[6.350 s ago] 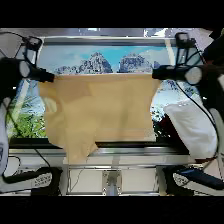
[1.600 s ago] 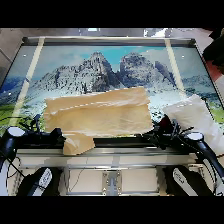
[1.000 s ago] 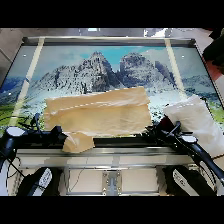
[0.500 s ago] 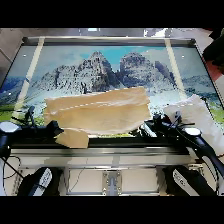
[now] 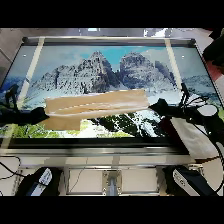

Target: Fold the shirts.

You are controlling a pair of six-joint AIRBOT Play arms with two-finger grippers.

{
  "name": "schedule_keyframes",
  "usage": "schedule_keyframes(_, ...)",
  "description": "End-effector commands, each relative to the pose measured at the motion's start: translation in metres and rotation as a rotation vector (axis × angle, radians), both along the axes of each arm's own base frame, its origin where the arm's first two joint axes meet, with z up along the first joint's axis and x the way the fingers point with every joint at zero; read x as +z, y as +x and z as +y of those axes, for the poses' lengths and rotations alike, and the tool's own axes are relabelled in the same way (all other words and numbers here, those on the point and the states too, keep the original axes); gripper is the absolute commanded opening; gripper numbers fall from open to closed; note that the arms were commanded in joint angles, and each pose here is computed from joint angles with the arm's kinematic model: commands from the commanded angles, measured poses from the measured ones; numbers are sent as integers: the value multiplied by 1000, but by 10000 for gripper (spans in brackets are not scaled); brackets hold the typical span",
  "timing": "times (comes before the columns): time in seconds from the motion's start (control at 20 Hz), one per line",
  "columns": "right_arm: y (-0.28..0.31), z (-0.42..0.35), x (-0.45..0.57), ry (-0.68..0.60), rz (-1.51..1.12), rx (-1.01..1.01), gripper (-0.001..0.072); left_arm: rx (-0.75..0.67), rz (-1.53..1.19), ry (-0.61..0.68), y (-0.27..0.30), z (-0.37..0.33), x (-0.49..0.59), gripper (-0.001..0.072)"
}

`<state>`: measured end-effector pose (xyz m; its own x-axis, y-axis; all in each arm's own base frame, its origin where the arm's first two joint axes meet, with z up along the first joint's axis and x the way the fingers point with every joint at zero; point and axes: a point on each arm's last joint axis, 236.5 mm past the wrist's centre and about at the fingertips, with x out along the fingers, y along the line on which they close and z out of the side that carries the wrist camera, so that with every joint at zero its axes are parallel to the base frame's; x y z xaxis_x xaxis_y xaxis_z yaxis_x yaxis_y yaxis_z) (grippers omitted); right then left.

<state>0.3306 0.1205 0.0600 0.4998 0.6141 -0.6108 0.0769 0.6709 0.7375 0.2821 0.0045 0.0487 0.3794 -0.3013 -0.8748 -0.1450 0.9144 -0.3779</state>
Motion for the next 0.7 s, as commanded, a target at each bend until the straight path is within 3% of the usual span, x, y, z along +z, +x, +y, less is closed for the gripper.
schedule_keyframes(0.0, 27, -8, 23, -67, -65, 7, 6, -30, -18, 81, 42, 20, 3, 12)
schedule_keyframes(0.2, 60, 15, -5, -126, -27, 85, 6, -87, -62, 115, 106, 6, -20, 12)
schedule_keyframes(0.4, 119, 17, -46, -156, 11, 27, 6, -41, -71, 275, 154, 35, -42, 12)
schedule_keyframes(0.65, 157, 20, -91, -170, 46, 3, 7, -85, -3, 298, 162, 30, -85, 12)
